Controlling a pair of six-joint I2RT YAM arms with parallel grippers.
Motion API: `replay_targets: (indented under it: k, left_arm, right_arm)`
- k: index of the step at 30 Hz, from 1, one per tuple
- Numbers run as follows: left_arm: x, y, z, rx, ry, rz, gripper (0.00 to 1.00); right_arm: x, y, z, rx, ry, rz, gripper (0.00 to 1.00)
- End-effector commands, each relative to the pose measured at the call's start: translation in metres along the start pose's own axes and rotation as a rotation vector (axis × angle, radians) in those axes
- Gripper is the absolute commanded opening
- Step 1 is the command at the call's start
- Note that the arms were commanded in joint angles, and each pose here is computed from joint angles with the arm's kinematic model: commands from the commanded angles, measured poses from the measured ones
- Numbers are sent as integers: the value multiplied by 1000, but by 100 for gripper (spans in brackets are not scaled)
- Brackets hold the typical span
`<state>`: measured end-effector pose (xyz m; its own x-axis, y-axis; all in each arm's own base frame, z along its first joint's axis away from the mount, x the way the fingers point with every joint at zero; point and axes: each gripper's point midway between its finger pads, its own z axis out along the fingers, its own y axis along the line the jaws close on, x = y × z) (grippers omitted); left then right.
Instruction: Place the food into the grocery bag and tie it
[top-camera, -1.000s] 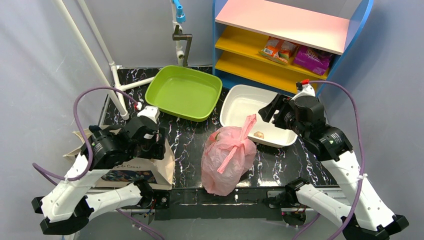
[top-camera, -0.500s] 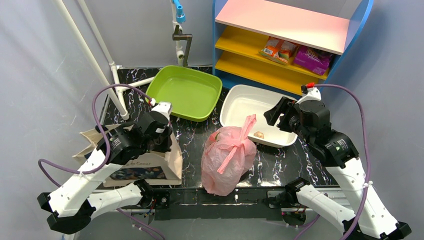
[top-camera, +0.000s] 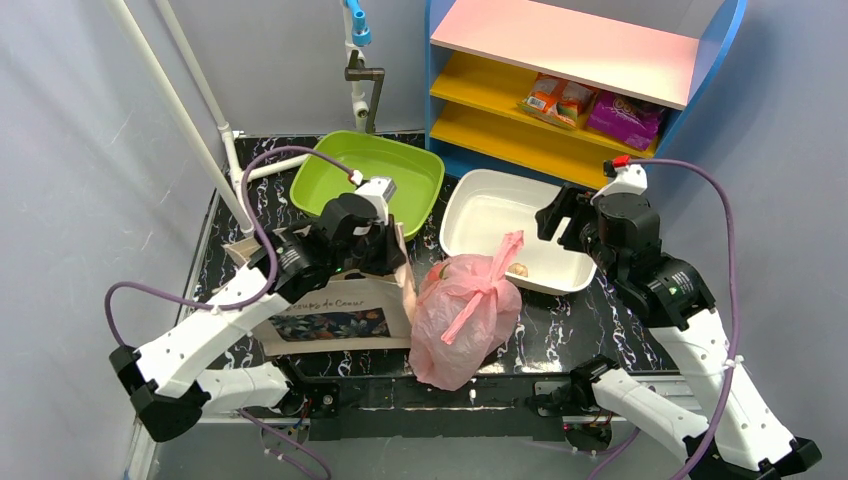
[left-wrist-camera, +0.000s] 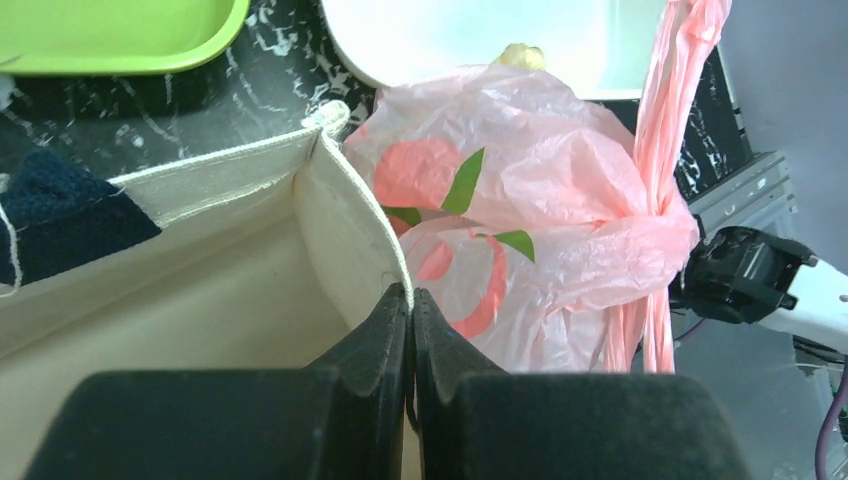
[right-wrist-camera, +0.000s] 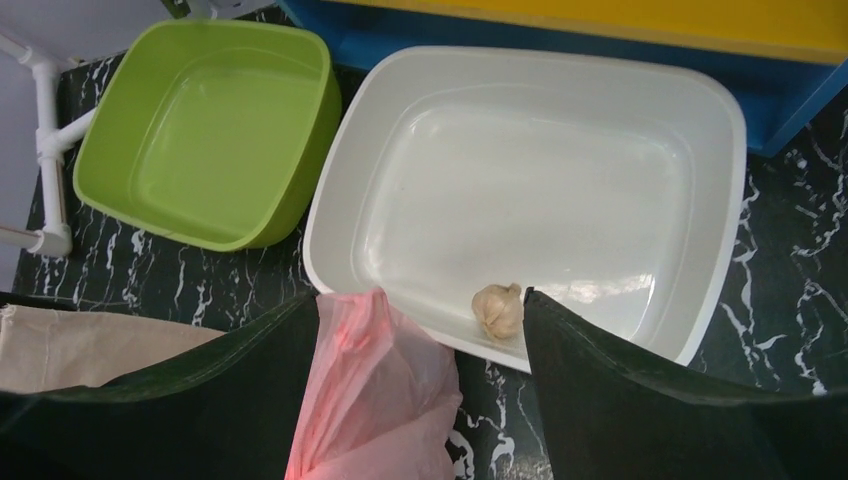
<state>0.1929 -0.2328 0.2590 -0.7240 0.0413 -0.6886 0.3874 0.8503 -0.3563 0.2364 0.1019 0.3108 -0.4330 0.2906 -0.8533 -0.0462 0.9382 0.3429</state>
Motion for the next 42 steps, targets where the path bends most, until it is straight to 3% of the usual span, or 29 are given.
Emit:
replay_targets:
  k: [1, 3, 8, 13, 16, 22, 29, 42]
  left_arm:
    - [-43, -37, 9, 126, -111, -16, 0]
    - [-45, -42, 18, 124, -77, -9, 5]
    - [-43, -51, 13, 161, -38, -2, 54]
    - [-48, -38, -13, 105, -60, 32, 78]
    - [-58, -26, -35, 40, -82, 73, 98]
    - [-65, 46, -86, -256, -17, 20, 98]
    - [-58, 93, -126, -378, -51, 1, 98]
    - [-17, 92, -157, -338, -47, -69, 98]
  right_arm:
    - [-59, 7, -5, 21, -187, -27, 83]
    - [-71, 9, -2, 35, -212, -25, 85]
    - [-98, 18, 8, 54, -256, -12, 87]
    - [-126, 27, 19, 50, -291, 17, 88]
    - [-138, 26, 26, 70, -288, 32, 88]
    - [-149, 15, 53, 105, -249, 121, 88]
    - [-152, 1, 82, 140, -212, 186, 88]
    - [-154, -31, 144, 205, -177, 276, 82]
